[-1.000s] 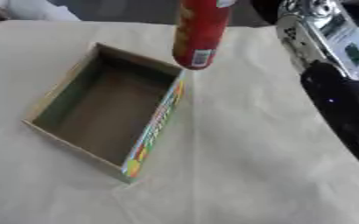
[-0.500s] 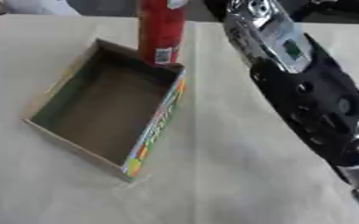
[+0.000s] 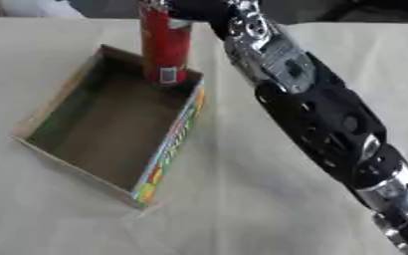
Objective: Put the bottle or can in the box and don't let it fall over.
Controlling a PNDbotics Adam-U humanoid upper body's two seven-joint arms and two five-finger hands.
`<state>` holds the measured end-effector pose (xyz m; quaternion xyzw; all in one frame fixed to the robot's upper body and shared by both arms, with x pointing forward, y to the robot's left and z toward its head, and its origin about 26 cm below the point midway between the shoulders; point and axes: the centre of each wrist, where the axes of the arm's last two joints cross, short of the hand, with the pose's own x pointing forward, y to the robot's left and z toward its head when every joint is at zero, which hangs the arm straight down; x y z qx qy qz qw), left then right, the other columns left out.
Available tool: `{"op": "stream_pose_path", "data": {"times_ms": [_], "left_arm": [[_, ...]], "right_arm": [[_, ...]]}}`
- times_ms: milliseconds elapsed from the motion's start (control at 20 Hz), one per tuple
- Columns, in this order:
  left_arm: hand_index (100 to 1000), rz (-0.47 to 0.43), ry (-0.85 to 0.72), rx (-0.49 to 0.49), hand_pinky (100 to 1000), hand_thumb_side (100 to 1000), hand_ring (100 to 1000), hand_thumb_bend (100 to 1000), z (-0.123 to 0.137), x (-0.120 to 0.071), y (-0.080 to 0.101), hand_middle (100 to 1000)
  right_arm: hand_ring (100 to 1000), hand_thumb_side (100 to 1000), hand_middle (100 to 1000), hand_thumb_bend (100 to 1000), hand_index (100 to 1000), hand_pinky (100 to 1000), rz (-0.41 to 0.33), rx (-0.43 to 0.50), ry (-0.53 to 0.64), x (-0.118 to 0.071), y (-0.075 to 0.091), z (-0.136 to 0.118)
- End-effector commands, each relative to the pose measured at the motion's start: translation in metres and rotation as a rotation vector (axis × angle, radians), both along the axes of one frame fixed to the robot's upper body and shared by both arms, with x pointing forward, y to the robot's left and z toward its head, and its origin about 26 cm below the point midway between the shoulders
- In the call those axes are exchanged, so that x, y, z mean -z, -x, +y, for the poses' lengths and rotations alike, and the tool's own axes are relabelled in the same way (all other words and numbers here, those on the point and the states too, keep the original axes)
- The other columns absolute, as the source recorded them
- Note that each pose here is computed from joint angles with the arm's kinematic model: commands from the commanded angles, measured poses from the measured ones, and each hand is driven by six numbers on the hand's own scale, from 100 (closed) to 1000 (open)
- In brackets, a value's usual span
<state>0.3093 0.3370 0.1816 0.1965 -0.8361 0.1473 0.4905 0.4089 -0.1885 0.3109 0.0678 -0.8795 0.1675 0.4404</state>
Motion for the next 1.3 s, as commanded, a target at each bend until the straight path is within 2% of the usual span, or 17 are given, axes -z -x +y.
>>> {"op": "stream_pose_path", "data": {"times_ms": [50, 100, 150, 400, 450, 800, 1300], "left_arm": [[736, -0.026, -0.012, -0.009, 1000, 602, 749, 102, 0.0029, -0.0087, 0.0015, 555], [736, -0.026, -0.012, -0.009, 1000, 603, 749, 102, 0.0029, -0.0087, 0.0015, 555], [736, -0.026, -0.012, -0.01, 1000, 603, 749, 102, 0.0029, -0.0087, 0.0015, 555], [736, -0.026, -0.012, -0.01, 1000, 603, 749, 102, 0.0029, -0.0088, 0.0017, 555], [736, -0.027, -0.013, -0.011, 1000, 604, 749, 101, 0.0032, -0.0091, 0.0018, 554], [736, -0.028, -0.014, -0.012, 1000, 606, 749, 100, 0.0035, -0.0096, 0.0019, 554], [736, -0.03, -0.021, -0.013, 1000, 606, 749, 100, 0.0043, -0.0101, 0.0026, 553]], "right_arm": [[415, 100, 516, 284, 451, 417, -0.006, 0.003, -0.004, -0.0087, 0.0012, 0.0025], [458, 100, 562, 347, 501, 480, -0.003, 0.003, -0.002, -0.0083, 0.0014, 0.0029], [477, 100, 587, 374, 527, 511, -0.001, 0.001, 0.002, -0.0079, 0.0019, 0.0033], [477, 100, 587, 374, 527, 511, 0.0, -0.006, 0.012, -0.0077, 0.003, 0.0035], [818, 256, 920, 668, 873, 845, 0.001, -0.004, 0.033, -0.0076, 0.0035, 0.0028], [857, 335, 955, 652, 900, 878, 0.015, 0.034, 0.156, -0.0058, 0.0027, -0.0018], [850, 294, 948, 637, 893, 873, 0.019, 0.03, 0.138, -0.0084, 0.0061, -0.0055]]}}
